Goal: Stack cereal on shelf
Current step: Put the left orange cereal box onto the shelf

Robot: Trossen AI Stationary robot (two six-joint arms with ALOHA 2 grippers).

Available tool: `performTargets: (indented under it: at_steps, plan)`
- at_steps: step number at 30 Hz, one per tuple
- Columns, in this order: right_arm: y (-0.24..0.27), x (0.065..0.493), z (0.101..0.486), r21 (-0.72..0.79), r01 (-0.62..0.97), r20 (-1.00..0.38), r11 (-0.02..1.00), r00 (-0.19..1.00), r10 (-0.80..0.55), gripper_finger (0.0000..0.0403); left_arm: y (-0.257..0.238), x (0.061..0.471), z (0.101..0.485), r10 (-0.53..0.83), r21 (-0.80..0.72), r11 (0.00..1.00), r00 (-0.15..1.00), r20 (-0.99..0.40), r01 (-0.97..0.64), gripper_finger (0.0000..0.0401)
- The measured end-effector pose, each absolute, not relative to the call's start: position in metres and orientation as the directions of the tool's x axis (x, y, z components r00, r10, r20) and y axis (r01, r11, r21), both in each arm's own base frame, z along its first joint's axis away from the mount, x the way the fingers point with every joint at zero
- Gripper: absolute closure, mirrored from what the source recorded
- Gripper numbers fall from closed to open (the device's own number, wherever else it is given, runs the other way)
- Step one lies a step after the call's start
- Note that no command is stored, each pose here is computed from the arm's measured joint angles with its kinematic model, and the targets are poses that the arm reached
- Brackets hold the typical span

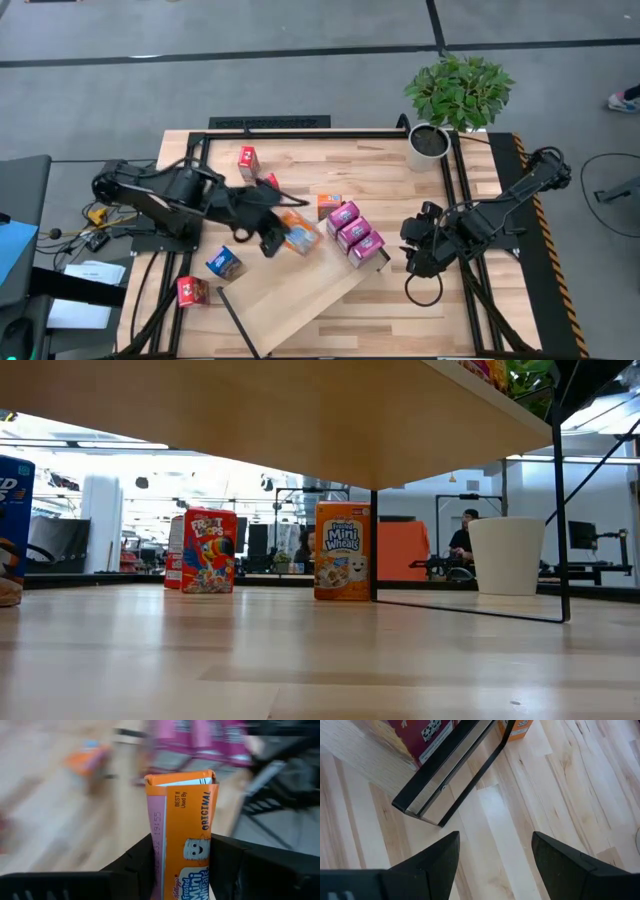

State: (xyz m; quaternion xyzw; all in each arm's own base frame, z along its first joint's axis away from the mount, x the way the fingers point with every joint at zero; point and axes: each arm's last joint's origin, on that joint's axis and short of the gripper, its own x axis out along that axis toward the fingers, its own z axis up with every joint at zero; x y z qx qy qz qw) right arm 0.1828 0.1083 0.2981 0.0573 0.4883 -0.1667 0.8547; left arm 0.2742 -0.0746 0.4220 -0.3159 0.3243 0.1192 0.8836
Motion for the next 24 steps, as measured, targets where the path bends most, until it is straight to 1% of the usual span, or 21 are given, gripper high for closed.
performTargets:
  at_steps: [4,7,10,14,17,19,21,24]
  plan:
    - [0.108,0.183,0.298,-0.063,0.342,-0.853,0.938,0.469,-0.228,0.0128,-0.086,0.293,0.425,-0.148,-0.598,0.753,0.815,-0.56,-0.274,0.0275]
    - [0.108,0.183,0.298,-0.063,0.342,-0.854,0.938,0.469,-0.228,0.0128,-0.094,0.3,0.426,-0.221,-0.646,0.735,0.827,-0.517,-0.207,0.0275]
    - [0.108,0.183,0.298,-0.063,0.342,-0.854,0.938,0.468,-0.228,0.0128,-0.099,0.298,0.426,-0.219,-0.641,0.741,0.83,-0.513,-0.2,0.0275]
    - [0.109,0.183,0.298,-0.06,0.341,-0.854,0.938,0.468,-0.225,0.0128,-0.1,0.292,0.419,-0.114,-0.556,0.777,0.802,-0.587,-0.297,0.0275]
    - [0.109,0.183,0.298,-0.048,0.336,-0.863,0.941,0.461,-0.208,0.0128,-0.103,0.291,0.414,-0.063,-0.509,0.793,0.786,-0.615,-0.334,0.0275]
    - [0.109,0.183,0.298,-0.042,0.336,-0.865,0.941,0.459,-0.203,0.0128,-0.108,0.294,0.41,-0.073,-0.507,0.797,0.78,-0.622,-0.329,0.0275]
    - [0.109,0.183,0.298,-0.036,0.342,-0.867,0.939,0.457,-0.2,0.0128,-0.115,0.3,0.408,-0.121,-0.533,0.79,0.775,-0.62,-0.303,0.0275]
    - [0.109,0.183,0.298,-0.029,0.342,-0.868,0.939,0.457,-0.193,0.0128,-0.125,0.309,0.424,-0.215,-0.579,0.788,0.786,-0.579,-0.21,0.0279]
